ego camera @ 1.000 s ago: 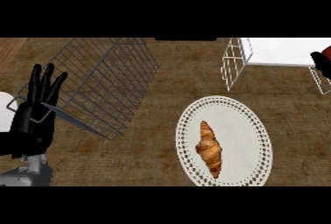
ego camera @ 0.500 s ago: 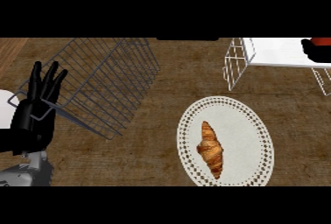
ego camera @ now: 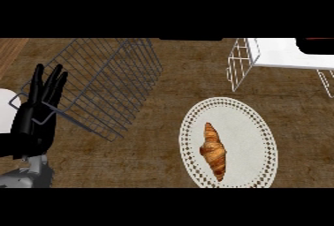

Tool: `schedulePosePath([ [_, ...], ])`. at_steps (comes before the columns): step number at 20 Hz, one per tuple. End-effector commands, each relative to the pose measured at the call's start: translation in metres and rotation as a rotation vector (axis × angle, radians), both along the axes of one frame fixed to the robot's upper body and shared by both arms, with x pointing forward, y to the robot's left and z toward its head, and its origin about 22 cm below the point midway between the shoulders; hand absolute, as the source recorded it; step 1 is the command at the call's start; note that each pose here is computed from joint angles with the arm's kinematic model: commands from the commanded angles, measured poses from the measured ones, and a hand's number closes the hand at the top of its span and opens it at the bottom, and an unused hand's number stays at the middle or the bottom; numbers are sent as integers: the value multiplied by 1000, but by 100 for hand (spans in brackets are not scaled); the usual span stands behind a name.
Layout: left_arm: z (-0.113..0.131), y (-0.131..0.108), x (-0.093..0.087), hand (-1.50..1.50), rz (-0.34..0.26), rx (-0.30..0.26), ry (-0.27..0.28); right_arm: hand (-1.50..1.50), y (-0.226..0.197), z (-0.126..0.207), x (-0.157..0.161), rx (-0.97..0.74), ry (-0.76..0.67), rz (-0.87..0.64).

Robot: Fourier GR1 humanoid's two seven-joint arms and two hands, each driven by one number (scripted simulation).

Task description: Pick the bell pepper from the placemat and place it in the tiered shelf

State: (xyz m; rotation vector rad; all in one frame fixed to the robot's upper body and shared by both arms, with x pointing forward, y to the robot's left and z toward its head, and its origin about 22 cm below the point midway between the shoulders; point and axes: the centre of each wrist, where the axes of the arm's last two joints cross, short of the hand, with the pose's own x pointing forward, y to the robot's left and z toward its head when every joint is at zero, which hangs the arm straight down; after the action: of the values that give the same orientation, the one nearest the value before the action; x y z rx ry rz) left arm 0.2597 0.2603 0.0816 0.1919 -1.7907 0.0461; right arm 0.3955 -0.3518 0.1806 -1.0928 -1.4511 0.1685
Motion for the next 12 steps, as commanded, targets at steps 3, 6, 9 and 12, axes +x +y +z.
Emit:
schedulePosePath([
  [3, -15, 1, 1, 0, 13, 25, 154, -150, -15, 8, 21, 136, 9, 28],
  [6, -9, -2, -1, 0, 7, 24, 171, -150, -24, -6, 24, 148, 34, 37],
  [9, -27, -3, -2, 0, 24, 31, 169, -150, -17, -22, 29, 157, 37, 75],
  [12, -28, 10, -2, 0, 17, 26, 174, -150, -14, -11, 35, 195, -23, 117],
])
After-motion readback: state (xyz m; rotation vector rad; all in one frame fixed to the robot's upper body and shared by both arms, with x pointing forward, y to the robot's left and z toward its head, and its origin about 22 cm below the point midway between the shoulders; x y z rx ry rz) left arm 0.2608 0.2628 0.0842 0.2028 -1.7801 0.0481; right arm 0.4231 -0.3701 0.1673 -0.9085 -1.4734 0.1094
